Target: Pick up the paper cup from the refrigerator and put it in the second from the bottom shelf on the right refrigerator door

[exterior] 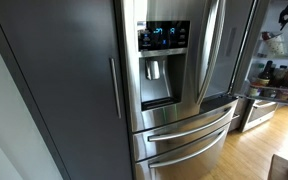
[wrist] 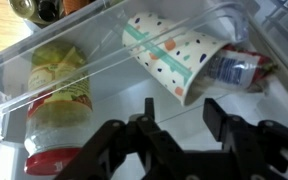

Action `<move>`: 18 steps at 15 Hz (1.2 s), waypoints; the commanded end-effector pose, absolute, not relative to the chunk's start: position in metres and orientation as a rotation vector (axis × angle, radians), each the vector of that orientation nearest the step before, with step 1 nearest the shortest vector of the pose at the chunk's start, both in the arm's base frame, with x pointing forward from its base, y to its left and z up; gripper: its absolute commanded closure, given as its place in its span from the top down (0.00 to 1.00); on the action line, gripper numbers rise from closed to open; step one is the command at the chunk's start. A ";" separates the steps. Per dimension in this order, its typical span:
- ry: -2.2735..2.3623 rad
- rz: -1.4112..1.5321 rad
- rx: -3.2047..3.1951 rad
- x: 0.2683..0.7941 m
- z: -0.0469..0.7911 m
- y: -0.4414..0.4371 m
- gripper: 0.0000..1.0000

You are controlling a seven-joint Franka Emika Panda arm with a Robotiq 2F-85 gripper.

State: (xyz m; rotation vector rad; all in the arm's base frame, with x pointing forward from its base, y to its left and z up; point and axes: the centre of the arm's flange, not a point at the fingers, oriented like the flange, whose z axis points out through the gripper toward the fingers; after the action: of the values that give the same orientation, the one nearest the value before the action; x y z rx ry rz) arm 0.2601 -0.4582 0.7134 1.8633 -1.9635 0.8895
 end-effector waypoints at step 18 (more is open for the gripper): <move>-1.769 0.868 1.996 0.256 0.706 -0.447 1.00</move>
State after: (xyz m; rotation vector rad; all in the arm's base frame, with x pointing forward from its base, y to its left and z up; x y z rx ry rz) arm 0.2591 -0.4277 0.7301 1.9791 -1.8494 0.8782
